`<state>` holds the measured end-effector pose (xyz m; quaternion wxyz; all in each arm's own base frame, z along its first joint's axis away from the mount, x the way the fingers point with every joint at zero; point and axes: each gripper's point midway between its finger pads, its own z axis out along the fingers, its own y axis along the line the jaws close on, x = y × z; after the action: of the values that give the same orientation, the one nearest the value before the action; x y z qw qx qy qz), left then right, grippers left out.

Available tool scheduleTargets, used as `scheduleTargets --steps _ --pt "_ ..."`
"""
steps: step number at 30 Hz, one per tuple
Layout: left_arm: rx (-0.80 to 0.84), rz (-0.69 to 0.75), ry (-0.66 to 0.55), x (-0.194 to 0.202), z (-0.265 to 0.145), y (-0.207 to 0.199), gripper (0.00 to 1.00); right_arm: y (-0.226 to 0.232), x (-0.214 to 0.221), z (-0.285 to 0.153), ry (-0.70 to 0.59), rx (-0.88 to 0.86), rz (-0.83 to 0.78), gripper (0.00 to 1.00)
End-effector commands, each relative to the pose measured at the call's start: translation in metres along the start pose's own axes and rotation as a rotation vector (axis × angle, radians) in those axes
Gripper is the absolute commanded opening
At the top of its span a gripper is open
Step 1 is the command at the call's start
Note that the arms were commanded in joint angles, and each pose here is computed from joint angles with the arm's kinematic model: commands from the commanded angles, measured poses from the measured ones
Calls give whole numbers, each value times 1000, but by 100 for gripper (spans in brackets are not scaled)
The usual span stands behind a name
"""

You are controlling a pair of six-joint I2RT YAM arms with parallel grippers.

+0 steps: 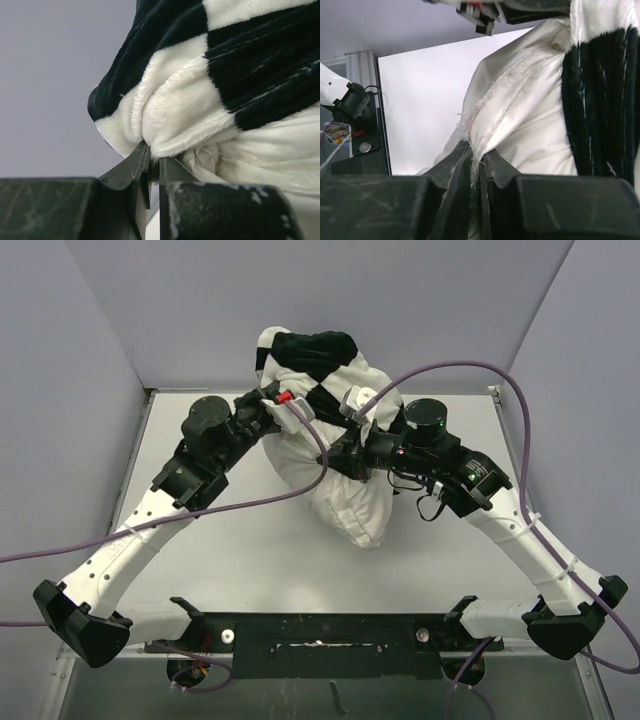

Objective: Remove the pillowcase from the pillow
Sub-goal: Remove the pillow from the pillowcase.

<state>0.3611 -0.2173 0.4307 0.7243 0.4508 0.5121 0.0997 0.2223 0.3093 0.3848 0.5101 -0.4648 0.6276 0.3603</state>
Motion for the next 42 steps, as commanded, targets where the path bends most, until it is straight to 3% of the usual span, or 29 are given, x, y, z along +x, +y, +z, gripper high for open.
scheduleTargets --steps 1,6,10,14,19,24,27,29,31,33,36,38,42 --pt "-522 -165 -104 -52 -63 174 0 58 1 -39 16 -172 11 0" --pt "-487 -197 -99 -56 -73 172 0 56 10 -54 58 -123 -24 0" --pt "-540 -270 -69 -60 -80 193 0 60 25 -69 91 -92 -50 0" --pt "-583 -422 -24 -68 -89 221 0 59 62 -82 196 -31 -74 0" --pt "-584 -483 -29 -83 -95 236 0 52 105 -101 341 34 -91 0" --pt "-468 -454 11 -76 -86 213 0 45 124 -118 408 114 -78 0" --pt "-279 -474 39 -72 -73 173 0 17 126 -129 470 279 -93 0" --pt "-92 -538 49 -75 -68 134 0 -3 90 -131 348 410 -93 35" --pt "99 -631 50 -83 -69 95 0 -2 38 -124 150 410 -84 42" --pt "253 -726 66 -89 -69 63 0 -1 -8 -118 -6 398 -51 58" --pt "361 -866 130 -86 -60 35 0 11 -63 -101 -174 299 8 77" --pt "422 -925 163 -85 -57 20 0 20 -93 -93 -288 235 74 82" --pt "478 -1005 152 -88 -49 5 0 35 -116 -73 -333 180 93 92"
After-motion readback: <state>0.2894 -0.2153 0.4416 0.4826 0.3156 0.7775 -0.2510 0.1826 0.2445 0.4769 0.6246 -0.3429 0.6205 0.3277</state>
